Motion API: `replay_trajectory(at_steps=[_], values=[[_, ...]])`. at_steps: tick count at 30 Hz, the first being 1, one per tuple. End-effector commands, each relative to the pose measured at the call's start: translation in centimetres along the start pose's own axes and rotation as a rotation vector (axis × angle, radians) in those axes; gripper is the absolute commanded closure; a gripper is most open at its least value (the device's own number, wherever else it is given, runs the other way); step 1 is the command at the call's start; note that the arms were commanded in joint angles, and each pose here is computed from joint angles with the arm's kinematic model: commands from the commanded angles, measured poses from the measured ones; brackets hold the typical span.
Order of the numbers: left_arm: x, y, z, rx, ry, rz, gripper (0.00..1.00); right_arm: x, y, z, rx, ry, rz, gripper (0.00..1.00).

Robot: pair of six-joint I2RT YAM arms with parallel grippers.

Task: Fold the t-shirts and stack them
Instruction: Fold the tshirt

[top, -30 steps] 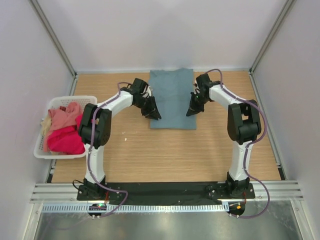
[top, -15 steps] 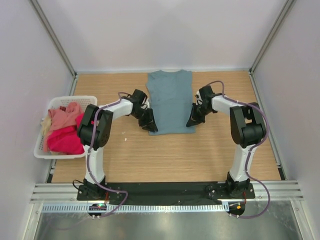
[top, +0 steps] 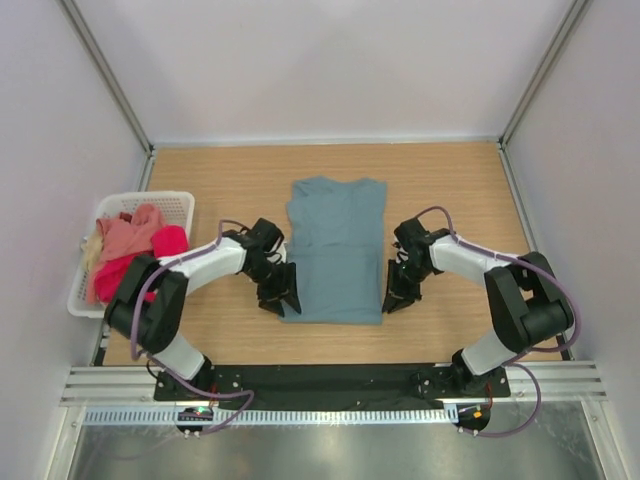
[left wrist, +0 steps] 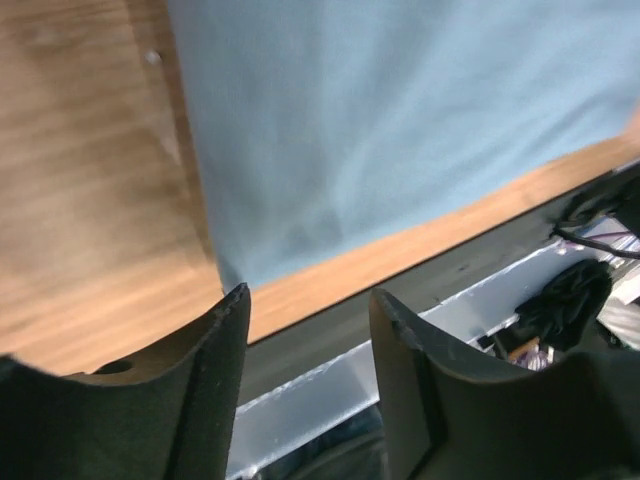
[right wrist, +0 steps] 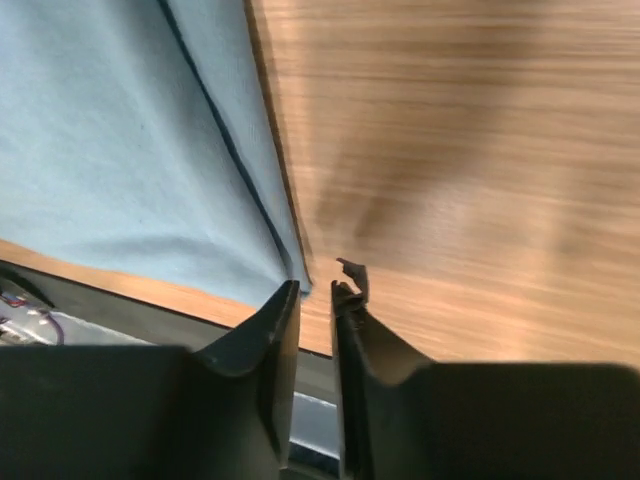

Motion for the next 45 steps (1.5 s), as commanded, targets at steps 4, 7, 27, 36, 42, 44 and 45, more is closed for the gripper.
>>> replay_trajectory(at_steps=[4, 7, 27, 36, 42, 44, 45], values=[[-6.4, -3.4, 1.5, 0.165, -0.205, -0.022, 0.4, -4.6, 2.2, 3.3, -0.104, -0.176, -0.057, 0.59], [-7.8, -4.2, 4.3, 0.214, -0.247, -0.004, 0.4, -4.3, 3.6, 6.4, -0.126, -0.181, -0.061, 0.53], [-7.9, -2.1, 8.3, 0.132, -0.229, -0.027, 0.46, -2.3, 6.2, 13.3, -0.22, -0.224, -0.125, 0.62], [-7.4, -1.8, 8.0, 0.111, -0.213, -0.053, 0.46, -1.4, 6.5, 14.0, -0.211, -0.207, -0.105, 0.67], [-7.7, -1.7, 7.9, 0.11, -0.218, -0.05, 0.46, -0.8, 6.7, 14.6, -0.212, -0.202, -0.095, 0.72], [-7.9, -1.5, 7.8, 0.106, -0.219, -0.048, 0.46, -1.6, 6.9, 14.4, -0.211, -0.216, -0.106, 0.99], [-7.9, -1.4, 7.8, 0.103, -0.22, -0.047, 0.46, -2.0, 6.8, 14.4, -0.208, -0.226, -0.116, 0.99]])
Point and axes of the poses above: each gripper's point midway between its finger pads, its own x axis out along the fingers, its own y axis along the line the jaws close on, z = x × y, the point moved 10 cm from there along -x, back along the fingers, and after that the axes turned 3 degrees about x, right-handed, at the moved point
